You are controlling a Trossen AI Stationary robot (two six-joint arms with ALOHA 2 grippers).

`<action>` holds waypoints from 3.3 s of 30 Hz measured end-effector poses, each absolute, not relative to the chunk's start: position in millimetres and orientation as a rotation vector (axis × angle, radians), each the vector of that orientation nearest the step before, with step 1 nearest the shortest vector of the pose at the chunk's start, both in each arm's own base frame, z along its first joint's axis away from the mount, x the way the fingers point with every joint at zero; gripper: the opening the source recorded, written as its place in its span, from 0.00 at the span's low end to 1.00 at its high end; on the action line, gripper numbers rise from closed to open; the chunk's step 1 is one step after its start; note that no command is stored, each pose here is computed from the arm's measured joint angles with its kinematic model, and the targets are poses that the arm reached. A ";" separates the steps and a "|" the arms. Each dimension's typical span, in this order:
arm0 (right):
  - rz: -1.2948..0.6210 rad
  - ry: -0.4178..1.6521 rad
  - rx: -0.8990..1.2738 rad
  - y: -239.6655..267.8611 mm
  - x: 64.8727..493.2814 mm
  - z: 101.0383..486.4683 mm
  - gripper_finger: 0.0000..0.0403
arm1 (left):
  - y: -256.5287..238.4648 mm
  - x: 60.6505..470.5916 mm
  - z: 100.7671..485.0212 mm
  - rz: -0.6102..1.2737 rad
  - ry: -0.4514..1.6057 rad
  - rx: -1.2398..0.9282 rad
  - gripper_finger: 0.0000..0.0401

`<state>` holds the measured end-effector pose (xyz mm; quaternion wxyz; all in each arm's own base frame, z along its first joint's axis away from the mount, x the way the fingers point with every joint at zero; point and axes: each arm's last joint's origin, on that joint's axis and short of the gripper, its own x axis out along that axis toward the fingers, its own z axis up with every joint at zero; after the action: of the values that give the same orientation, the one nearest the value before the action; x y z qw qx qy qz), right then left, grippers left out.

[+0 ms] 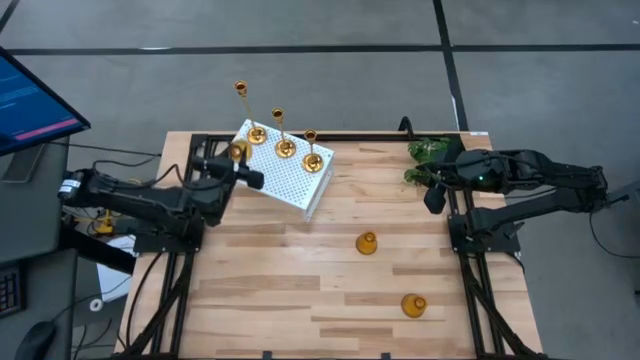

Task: Pick & Place candle stick holders
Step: Put the bottom left brown glass candle holder on the shelf

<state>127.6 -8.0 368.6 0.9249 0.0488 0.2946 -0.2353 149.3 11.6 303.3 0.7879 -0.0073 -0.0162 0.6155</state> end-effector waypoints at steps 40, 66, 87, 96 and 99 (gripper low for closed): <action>-0.466 0.573 0.068 -7.9 130.3 371.7 0.30 | 60.3 133.9 265.0 1.160 -0.047 -0.236 0.39; -0.464 0.561 0.068 -7.8 131.1 372.7 0.30 | 59.6 123.8 291.7 1.049 0.182 -0.318 0.39; -0.463 0.561 0.068 -7.8 131.1 372.7 0.30 | 66.5 124.2 286.3 1.063 0.271 -0.257 0.45; -0.462 0.561 0.069 -7.7 131.1 372.7 0.30 | 66.2 124.6 286.3 1.043 0.283 -0.244 0.69; -0.462 0.561 0.069 -7.7 131.1 372.7 0.31 | 66.4 125.2 287.7 1.041 0.266 -0.247 0.73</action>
<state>131.1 -7.7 372.7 0.9341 0.0337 0.2745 -0.2257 125.2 66.4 287.7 0.8519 -0.1173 0.1265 0.4945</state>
